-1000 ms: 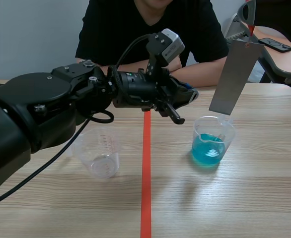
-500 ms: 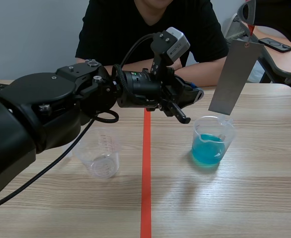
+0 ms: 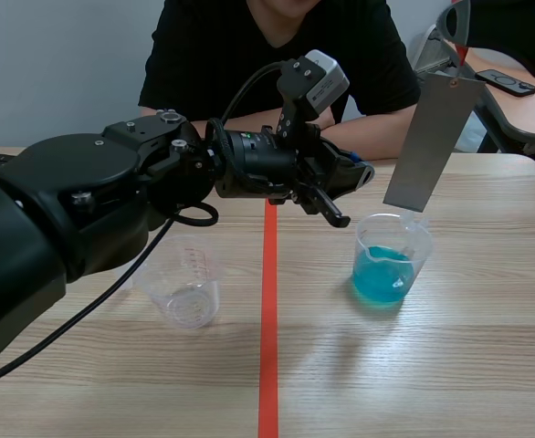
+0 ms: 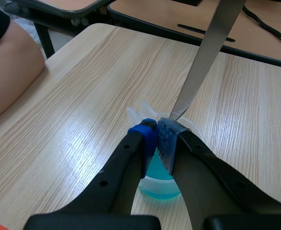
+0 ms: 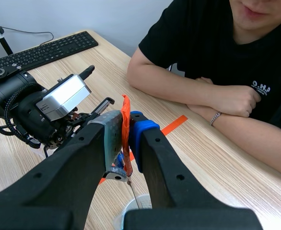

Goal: Do the redox reaction experiment.
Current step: 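Raise the plate and point at it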

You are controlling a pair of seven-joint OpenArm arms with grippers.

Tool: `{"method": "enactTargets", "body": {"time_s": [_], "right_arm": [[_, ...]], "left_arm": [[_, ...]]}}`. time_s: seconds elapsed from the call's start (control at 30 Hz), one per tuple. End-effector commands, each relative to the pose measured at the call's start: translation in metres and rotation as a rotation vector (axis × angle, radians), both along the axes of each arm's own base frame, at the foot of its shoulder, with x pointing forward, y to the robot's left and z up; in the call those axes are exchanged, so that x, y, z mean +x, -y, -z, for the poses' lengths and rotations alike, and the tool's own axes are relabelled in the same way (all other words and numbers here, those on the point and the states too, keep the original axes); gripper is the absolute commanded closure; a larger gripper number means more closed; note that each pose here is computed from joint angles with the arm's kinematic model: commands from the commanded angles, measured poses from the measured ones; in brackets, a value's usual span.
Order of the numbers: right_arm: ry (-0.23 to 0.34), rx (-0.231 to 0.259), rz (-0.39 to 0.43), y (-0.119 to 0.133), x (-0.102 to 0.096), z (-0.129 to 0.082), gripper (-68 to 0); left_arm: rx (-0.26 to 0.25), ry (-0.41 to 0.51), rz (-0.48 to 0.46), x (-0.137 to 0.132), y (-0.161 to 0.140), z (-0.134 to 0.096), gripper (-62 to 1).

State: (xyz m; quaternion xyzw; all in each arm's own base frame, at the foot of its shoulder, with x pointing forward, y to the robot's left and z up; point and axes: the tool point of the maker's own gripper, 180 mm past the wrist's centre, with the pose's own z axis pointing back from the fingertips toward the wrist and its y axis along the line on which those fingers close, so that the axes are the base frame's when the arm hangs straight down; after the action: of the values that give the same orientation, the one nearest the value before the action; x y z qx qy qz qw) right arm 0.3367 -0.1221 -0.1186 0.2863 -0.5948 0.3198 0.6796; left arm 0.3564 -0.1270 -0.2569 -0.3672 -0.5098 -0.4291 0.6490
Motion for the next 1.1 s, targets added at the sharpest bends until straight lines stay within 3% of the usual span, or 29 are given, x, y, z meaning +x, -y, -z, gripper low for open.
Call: {"method": "enactTargets", "body": {"time_s": [0.0,0.7,0.8,0.9,1.07], "right_arm": [[0.052,0.013,-0.009,0.001,0.000,-0.018,-1.5],[0.050,0.010,-0.008,0.001,0.000,-0.017,-1.5],[0.050,0.010,-0.008,0.001,0.000,-0.017,-1.5],[0.050,0.010,-0.009,0.001,0.000,-0.018,-1.5],[0.052,0.012,-0.009,0.001,0.000,-0.018,-1.5]], "left_arm": [[-0.041,0.026,0.007,0.003,0.007,-0.018,-4.0],[-0.051,0.041,-0.027,0.010,0.003,-0.020,-4.0],[-0.022,0.062,-0.052,0.015,-0.006,-0.016,-4.0],[0.040,0.086,-0.103,0.027,-0.028,-0.005,-4.0],[0.132,0.095,-0.192,0.043,-0.091,0.013,-4.0]]}}
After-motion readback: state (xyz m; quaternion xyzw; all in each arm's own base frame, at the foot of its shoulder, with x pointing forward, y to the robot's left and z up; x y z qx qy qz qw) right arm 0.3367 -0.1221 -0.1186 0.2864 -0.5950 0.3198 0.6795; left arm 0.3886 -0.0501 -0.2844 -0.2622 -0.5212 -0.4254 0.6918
